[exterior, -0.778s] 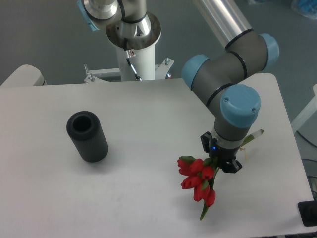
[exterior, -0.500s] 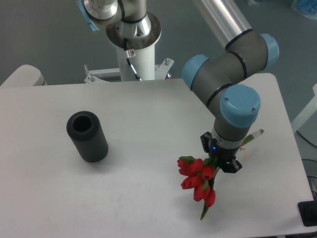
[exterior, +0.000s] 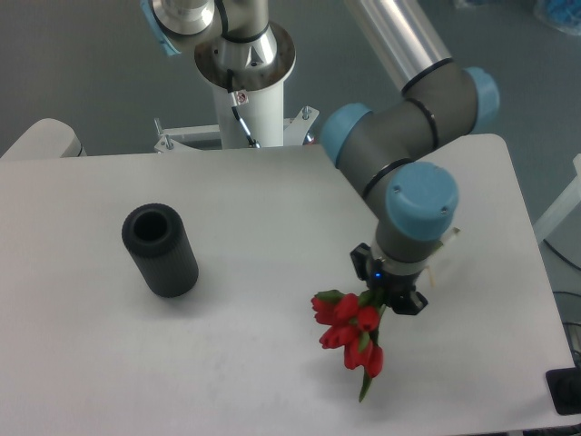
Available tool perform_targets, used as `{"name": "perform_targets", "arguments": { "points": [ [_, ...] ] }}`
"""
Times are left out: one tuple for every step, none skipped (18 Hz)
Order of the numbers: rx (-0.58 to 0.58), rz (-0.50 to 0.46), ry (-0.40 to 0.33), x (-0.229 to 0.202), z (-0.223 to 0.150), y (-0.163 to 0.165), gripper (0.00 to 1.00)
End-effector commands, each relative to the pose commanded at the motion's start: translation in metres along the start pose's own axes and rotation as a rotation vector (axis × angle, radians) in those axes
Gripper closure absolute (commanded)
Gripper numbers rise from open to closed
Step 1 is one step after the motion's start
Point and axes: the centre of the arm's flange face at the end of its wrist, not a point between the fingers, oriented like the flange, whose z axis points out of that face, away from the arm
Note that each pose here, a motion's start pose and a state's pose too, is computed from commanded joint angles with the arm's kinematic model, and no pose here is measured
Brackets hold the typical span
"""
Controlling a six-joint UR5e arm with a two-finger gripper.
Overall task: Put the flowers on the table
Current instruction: 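Carry the red tulip bunch in the gripper toward the black vase and lower it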
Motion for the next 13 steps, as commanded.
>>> {"name": "perform_targets", "arguments": {
  "points": [
    [-0.002, -0.032, 0.004, 0.005, 0.001, -0.007, 0.89],
    [-0.006, -0.062, 0.011, 0.009, 0.005, -0.012, 0.89],
    [-0.009, -0.088, 0.019, 0.014, 0.010, -0.016, 0.89],
    [-0.013, -0.116, 0.027, 0.020, 0.015, -0.022, 0.89],
    [-0.019, -0.148, 0.034, 0.026, 0.021, -0.027, 0.89],
    [-0.024, -0.174, 0.042, 0.032, 0.026, -0.032, 0.88],
    [-0.029, -0.192, 0.049, 0.038, 0.031, -0.039, 0.88],
    [-0.034, -0.211, 0.055, 0.043, 0.035, -0.042, 0.88],
    [-0.038, -0.218, 0.063, 0.047, 0.039, -0.044, 0.88],
    [-0.040, -0.226, 0.075, 0.052, 0.043, -0.042, 0.88],
    [-0.042, -0.226, 0.083, 0.056, 0.045, -0.042, 0.88],
    [-0.042, -0.220, 0.088, 0.061, 0.046, -0.045, 0.87],
    [-0.047, -0.212, 0.094, 0.067, 0.049, -0.050, 0.87]
  ]
}}
